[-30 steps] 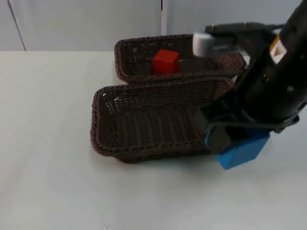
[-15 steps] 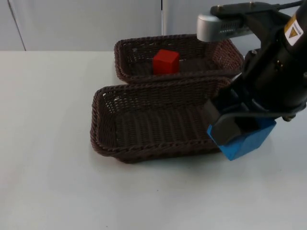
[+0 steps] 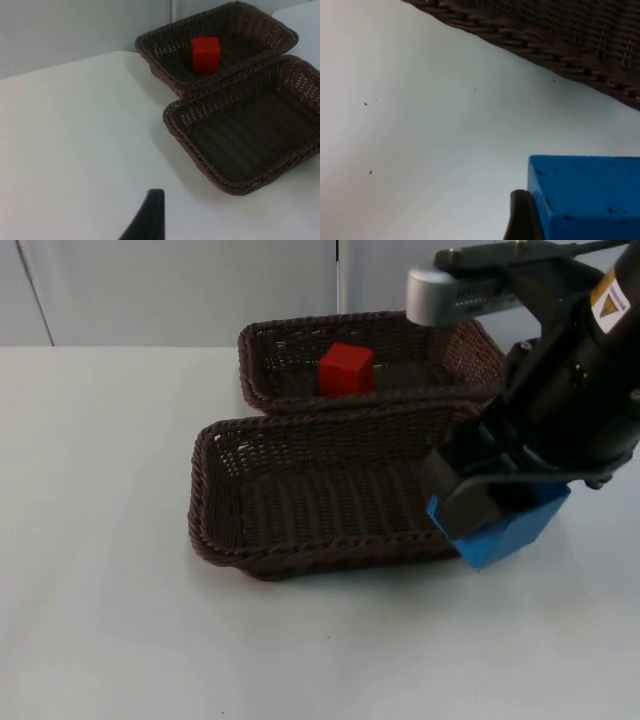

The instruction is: Pick up one cube with the left hand and place it into the upper basket. Pick up one cube with the right hand and place it into the lower basket.

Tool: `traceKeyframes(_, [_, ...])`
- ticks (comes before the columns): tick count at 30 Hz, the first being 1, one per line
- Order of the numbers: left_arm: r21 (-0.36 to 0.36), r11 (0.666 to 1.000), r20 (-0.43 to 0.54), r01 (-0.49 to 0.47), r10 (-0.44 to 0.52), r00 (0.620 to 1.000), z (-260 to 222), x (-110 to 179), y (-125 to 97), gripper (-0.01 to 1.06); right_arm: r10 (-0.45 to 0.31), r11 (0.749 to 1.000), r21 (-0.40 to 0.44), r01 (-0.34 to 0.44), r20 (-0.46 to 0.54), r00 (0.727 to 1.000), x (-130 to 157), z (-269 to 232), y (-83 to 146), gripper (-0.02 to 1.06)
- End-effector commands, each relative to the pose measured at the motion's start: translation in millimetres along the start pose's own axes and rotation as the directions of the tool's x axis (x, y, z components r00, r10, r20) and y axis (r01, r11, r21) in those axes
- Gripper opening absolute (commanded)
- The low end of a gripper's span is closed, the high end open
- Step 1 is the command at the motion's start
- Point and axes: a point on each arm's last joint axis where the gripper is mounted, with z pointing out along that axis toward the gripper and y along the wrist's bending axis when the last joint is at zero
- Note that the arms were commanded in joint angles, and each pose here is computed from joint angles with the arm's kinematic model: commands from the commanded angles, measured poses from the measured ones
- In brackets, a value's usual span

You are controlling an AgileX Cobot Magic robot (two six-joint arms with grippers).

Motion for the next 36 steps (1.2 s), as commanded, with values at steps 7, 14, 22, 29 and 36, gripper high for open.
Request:
traceKeyframes(7, [0.005,1.000,0.021,0.012,-0.012,1.000,-0.6,-0.9,-0.6,0.90,-0.042,0.999,0.013,0.041,0.085,0.996,-10.0,-1.3,-1.4,0.00])
traceKeyframes(14, [0.005,1.000,0.022,0.012,-0.012,1.000,-0.6,-1.0,-0.5,0.90,-0.073,0.996,0.051,0.072,0.020,0.997,-38.8,21.4,0.2,0.00])
traceKeyframes(22, [0.006,1.000,0.017,0.012,-0.012,1.000,-0.6,-0.6,-0.6,0.90,-0.019,0.997,0.080,0.022,-0.040,0.999,-70.0,57.5,-17.0,0.00])
traceKeyframes(29, [0.006,1.000,0.017,0.012,-0.012,1.000,-0.6,-0.6,-0.6,0.90,0.016,0.995,0.101,-0.012,-0.041,0.999,-94.1,89.2,-35.4,0.00])
traceKeyframes(36, [0.009,1.000,0.018,0.016,-0.016,1.000,-0.6,-0.6,-0.9,0.90,-0.006,0.996,0.093,0.008,-0.026,1.000,-112.1,125.6,-36.0,0.00])
